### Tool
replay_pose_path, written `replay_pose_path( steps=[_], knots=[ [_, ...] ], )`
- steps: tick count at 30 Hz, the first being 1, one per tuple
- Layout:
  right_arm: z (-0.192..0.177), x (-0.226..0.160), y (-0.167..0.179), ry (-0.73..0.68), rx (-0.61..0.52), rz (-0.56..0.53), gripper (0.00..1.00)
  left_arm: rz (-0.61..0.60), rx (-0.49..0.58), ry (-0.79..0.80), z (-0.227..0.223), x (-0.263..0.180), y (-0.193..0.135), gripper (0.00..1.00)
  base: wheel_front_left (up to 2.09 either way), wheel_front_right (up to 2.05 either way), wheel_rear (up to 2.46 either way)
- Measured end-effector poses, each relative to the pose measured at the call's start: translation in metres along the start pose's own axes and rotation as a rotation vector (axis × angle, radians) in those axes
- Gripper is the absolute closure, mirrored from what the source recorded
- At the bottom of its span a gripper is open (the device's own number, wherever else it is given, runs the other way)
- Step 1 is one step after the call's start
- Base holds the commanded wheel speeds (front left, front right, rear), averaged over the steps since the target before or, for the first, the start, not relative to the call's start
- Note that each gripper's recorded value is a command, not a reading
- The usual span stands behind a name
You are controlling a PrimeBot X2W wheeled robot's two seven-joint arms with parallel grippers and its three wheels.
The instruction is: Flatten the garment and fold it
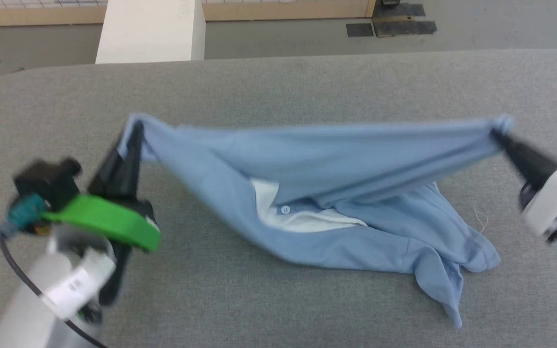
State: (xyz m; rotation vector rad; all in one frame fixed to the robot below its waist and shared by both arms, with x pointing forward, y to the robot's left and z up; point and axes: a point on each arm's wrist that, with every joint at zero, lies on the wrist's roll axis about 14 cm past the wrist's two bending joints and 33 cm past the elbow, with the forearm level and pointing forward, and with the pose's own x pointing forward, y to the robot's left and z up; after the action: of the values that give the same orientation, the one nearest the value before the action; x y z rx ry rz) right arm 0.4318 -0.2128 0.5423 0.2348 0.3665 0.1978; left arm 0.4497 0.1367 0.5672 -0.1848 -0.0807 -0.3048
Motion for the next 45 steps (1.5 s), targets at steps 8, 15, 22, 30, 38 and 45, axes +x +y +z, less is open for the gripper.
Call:
replay_pose_path(
  steps=[8, 15, 22, 30, 38, 45],
  knots=[
    [0.120, -0.019, 0.000, -0.217, -0.156, -0.012, 1.00, -0.111, 0.194, -0.259, 0.127, 0.032, -0.011, 1.00, 0.00, 0.00, 0.00],
    [0.169, -0.036, 0.002, -0.320, -0.173, -0.022, 1.00, -0.137, 0.309, -0.406, 0.204, 0.035, -0.020, 1.00, 0.00, 0.00, 0.00],
    [0.179, -0.021, -0.002, -0.294, -0.168, -0.038, 1.00, -0.114, 0.376, -0.339, 0.211, 0.061, -0.003, 1.00, 0.00, 0.00, 0.00],
    [0.206, 0.029, 0.005, -0.287, -0.194, -0.051, 1.00, -0.058, 0.475, -0.230, 0.204, 0.119, 0.023, 1.00, 0.00, 0.00, 0.00],
    [0.257, 0.087, 0.022, -0.391, -0.241, -0.077, 1.00, 0.065, 0.583, -0.264, 0.222, 0.179, 0.057, 1.00, 0.00, 0.00, 0.00],
    [0.280, 0.133, 0.013, -0.484, -0.225, -0.116, 1.00, 0.130, 0.623, -0.385, 0.239, 0.217, 0.069, 1.00, 0.00, 0.00, 0.00]
  ],
)
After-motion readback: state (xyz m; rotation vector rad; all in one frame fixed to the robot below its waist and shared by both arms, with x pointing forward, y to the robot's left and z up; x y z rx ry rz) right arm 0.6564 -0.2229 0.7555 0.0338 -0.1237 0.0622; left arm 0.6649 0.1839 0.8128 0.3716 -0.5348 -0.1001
